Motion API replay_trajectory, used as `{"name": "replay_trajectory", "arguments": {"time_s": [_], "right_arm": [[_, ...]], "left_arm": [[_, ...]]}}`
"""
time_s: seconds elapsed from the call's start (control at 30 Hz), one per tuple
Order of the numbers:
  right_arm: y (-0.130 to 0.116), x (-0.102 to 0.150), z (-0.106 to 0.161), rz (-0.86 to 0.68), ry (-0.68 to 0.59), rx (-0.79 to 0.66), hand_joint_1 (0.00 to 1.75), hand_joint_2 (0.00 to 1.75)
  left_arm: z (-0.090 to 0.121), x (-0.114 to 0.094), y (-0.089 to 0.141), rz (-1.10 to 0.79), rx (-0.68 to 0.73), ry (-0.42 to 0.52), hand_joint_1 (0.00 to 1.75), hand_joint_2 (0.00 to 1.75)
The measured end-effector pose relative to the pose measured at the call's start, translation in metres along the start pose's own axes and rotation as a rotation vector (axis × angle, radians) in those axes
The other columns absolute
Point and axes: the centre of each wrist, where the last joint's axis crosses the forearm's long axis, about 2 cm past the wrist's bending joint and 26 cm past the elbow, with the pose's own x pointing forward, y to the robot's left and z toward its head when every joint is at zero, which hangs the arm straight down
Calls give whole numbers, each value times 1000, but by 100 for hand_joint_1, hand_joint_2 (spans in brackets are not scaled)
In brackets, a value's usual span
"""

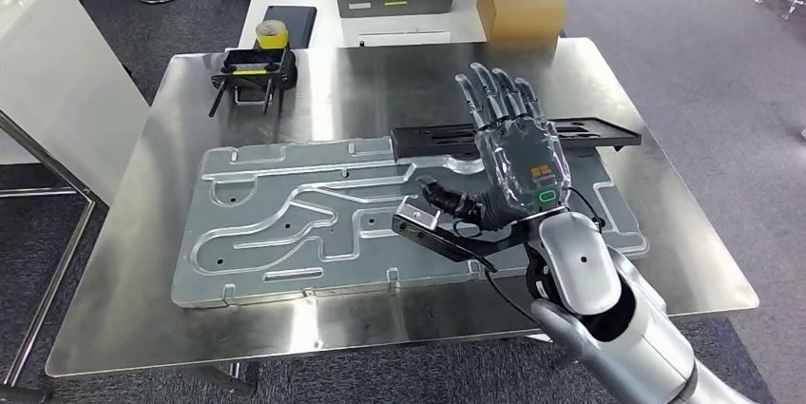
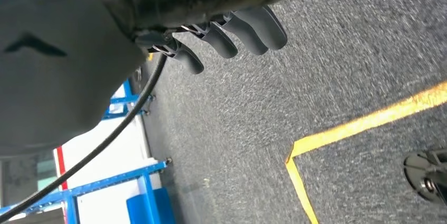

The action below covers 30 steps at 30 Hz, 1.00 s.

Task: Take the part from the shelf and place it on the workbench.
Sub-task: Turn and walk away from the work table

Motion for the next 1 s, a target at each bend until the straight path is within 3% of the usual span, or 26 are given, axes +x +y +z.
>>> {"name": "replay_trajectory", "arguments": {"time_s": [0.6,1.0], "right_arm": [[-37,-11,27,-62,47,-88,0,0],[-42,-8,41,-100,39,-105,0,0]], "left_arm": [[0,1,2,11,6,3,0,0],[0,3,6,8,14,4,0,0]]}}
